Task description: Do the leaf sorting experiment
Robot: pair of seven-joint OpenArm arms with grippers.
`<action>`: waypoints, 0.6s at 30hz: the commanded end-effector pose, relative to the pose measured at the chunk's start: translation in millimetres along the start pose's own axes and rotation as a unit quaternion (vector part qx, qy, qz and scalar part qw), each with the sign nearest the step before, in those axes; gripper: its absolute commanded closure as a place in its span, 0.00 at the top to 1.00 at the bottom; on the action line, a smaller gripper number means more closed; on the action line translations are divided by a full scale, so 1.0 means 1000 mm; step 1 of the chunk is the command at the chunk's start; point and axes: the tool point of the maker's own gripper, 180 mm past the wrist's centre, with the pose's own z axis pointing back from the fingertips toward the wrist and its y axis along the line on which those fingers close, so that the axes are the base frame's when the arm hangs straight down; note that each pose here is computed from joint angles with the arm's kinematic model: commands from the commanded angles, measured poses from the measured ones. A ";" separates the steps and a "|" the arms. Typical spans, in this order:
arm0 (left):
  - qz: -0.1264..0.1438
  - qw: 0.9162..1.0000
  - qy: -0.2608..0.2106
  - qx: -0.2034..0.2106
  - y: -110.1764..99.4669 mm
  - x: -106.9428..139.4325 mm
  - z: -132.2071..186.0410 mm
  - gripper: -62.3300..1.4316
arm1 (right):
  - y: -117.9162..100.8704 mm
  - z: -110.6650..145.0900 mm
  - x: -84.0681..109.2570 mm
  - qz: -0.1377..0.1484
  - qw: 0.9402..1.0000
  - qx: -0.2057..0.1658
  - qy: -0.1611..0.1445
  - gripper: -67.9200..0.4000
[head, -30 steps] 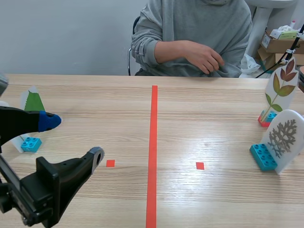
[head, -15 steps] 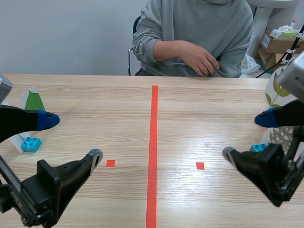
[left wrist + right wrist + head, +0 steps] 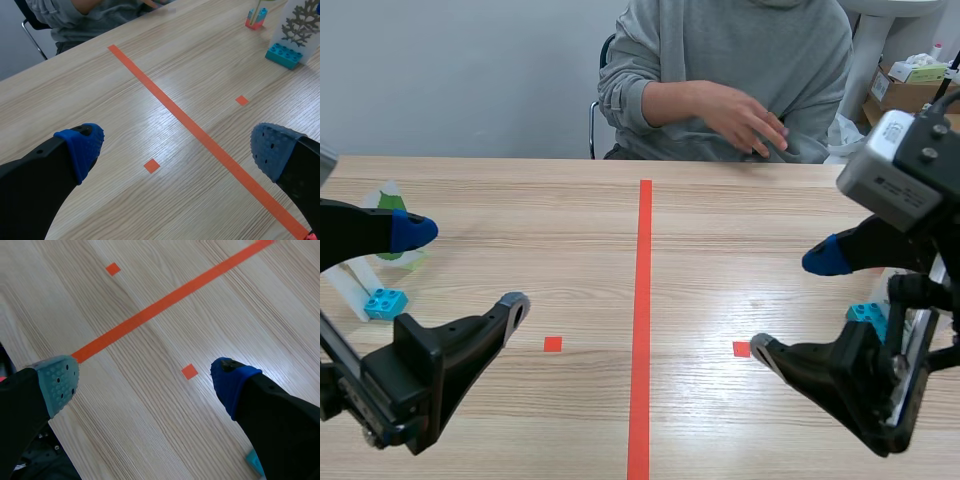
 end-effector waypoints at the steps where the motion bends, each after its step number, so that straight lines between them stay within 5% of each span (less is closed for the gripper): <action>1: 0.002 1.000 -0.015 0.002 0.001 0.007 0.000 1.00 | -0.005 0.000 0.007 0.006 1.000 -0.004 -0.012 0.79; 18: 0.003 1.000 -0.015 0.002 0.000 0.007 0.000 1.00 | -0.016 -0.003 0.017 0.012 0.999 -0.026 -0.023 0.79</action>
